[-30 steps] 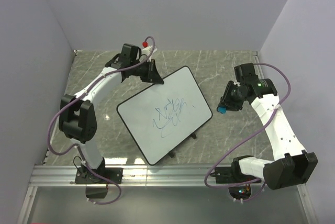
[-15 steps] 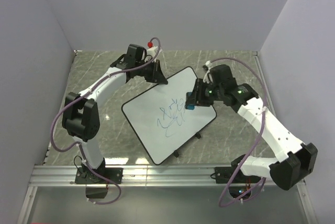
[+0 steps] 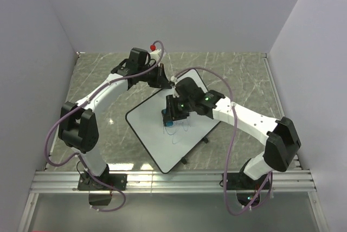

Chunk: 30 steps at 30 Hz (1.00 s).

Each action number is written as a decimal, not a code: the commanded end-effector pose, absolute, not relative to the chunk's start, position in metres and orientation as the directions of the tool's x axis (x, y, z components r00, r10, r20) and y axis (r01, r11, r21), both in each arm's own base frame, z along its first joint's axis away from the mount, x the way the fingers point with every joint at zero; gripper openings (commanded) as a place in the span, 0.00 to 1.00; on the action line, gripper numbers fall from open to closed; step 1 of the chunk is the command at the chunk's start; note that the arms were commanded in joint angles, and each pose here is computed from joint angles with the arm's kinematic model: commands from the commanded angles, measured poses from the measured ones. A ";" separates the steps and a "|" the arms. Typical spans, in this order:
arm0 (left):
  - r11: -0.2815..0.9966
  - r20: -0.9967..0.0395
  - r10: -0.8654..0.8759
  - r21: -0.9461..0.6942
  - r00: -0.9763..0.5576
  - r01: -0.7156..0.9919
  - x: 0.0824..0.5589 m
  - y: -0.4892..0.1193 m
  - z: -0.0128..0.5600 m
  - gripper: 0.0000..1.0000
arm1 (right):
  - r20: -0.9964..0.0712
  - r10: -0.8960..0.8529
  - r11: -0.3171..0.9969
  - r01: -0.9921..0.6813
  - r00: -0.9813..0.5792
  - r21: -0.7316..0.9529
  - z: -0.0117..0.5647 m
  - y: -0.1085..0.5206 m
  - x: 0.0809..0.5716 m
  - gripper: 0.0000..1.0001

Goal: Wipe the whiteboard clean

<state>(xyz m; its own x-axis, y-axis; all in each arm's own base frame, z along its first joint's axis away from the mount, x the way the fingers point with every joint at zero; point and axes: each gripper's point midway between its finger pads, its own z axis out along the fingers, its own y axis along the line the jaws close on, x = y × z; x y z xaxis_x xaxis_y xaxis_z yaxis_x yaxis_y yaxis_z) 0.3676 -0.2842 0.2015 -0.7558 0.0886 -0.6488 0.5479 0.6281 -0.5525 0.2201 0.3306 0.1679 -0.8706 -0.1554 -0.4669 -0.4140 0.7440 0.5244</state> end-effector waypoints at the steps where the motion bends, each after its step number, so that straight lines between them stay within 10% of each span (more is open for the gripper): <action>1: 0.732 -0.668 0.137 -0.429 -0.731 0.529 0.369 -0.260 0.187 0.00 | -0.559 -0.142 0.705 -0.480 -0.817 0.522 0.192 0.353 0.228 0.00; 22: 0.716 -0.698 0.180 -0.390 -0.693 0.578 0.372 -0.261 0.206 0.00 | -0.436 -0.118 0.911 -0.272 -0.892 0.310 0.101 0.293 0.220 0.00; 23: 0.714 -0.699 0.181 -0.390 -0.691 0.581 0.372 -0.262 0.208 0.00 | -0.431 -0.116 0.910 -0.270 -0.895 0.316 0.101 0.293 0.220 0.05; 26: 0.712 -0.701 0.188 -0.386 -0.688 0.587 0.372 -0.261 0.207 0.00 | -0.448 -0.112 0.899 -0.282 -0.887 0.334 0.113 0.299 0.222 0.66; 30: 0.709 -0.703 0.194 -0.381 -0.684 0.593 0.372 -0.261 0.207 0.00 | -0.477 -0.099 0.898 -0.285 -0.873 0.336 0.135 0.305 0.230 0.75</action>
<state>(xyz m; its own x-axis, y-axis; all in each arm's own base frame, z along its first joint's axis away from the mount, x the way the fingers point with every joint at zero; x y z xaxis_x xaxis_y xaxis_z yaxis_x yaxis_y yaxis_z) 0.3573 -0.2760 0.2053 -0.7476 0.1456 -0.6479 0.5707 0.6398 -0.5147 0.2090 0.3002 0.1203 -0.9005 -0.1344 -0.4135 -0.2972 0.8845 0.3596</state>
